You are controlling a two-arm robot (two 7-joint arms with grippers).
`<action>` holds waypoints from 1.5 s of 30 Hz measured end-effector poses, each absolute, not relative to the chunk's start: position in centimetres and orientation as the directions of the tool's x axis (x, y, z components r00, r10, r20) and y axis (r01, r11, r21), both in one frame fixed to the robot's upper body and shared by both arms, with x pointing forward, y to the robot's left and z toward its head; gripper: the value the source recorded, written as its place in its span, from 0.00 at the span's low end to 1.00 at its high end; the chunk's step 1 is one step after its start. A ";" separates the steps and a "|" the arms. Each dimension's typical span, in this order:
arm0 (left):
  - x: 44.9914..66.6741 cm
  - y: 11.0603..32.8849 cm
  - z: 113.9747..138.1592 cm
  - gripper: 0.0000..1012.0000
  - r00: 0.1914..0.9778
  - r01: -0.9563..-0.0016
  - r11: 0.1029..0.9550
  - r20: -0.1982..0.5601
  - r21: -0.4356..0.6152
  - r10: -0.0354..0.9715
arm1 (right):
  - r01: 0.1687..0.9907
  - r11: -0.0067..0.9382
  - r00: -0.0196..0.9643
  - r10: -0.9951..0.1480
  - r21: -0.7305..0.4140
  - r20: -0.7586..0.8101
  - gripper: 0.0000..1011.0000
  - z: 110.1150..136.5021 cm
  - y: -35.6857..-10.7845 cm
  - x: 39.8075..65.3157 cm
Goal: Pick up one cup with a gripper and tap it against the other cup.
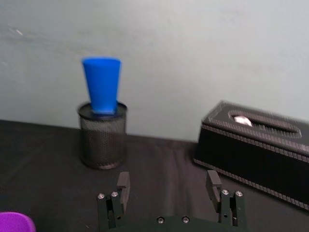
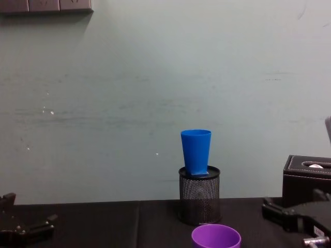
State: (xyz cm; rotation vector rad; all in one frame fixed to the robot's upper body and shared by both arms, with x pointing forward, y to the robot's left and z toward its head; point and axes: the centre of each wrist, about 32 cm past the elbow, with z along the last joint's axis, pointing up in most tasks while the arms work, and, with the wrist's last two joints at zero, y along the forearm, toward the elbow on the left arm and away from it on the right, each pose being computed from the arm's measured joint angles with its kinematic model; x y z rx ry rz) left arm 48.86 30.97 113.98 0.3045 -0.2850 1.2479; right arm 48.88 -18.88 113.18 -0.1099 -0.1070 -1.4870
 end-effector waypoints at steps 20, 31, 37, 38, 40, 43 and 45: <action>48.9 31.0 114.0 1.00 0.292 -0.955 0.287 0.374 0.070 0.880 | 0.995 0.066 0.074 -0.991 -0.075 0.110 0.99 112.9 -18.6 49.7; 48.9 31.0 114.0 1.00 0.292 -0.955 0.287 0.374 0.070 0.880 | 0.995 0.065 0.073 -0.991 -0.072 0.111 0.99 112.9 -18.6 49.6; 48.9 31.0 114.0 1.00 0.292 -0.955 0.287 0.374 0.070 0.880 | 0.995 0.065 0.072 -0.991 -0.071 0.112 0.99 112.9 -18.6 49.6; 48.9 31.0 114.0 1.00 0.292 -0.955 0.287 0.374 0.070 0.880 | 0.995 0.065 0.072 -0.991 -0.071 0.112 0.99 112.9 -18.6 49.6; 48.9 31.0 114.0 1.00 0.292 -0.955 0.287 0.374 0.070 0.880 | 0.995 0.064 0.072 -0.991 -0.071 0.112 0.99 112.9 -18.6 49.6; 48.9 31.0 114.0 1.00 0.292 -0.955 0.287 0.374 0.070 0.880 | 0.995 0.064 0.072 -0.991 -0.071 0.113 0.99 112.9 -18.6 49.6; 48.9 31.0 114.0 1.00 0.292 -0.955 0.287 0.374 0.070 0.880 | 0.995 0.064 0.072 -0.991 -0.071 0.113 0.99 112.9 -18.6 49.6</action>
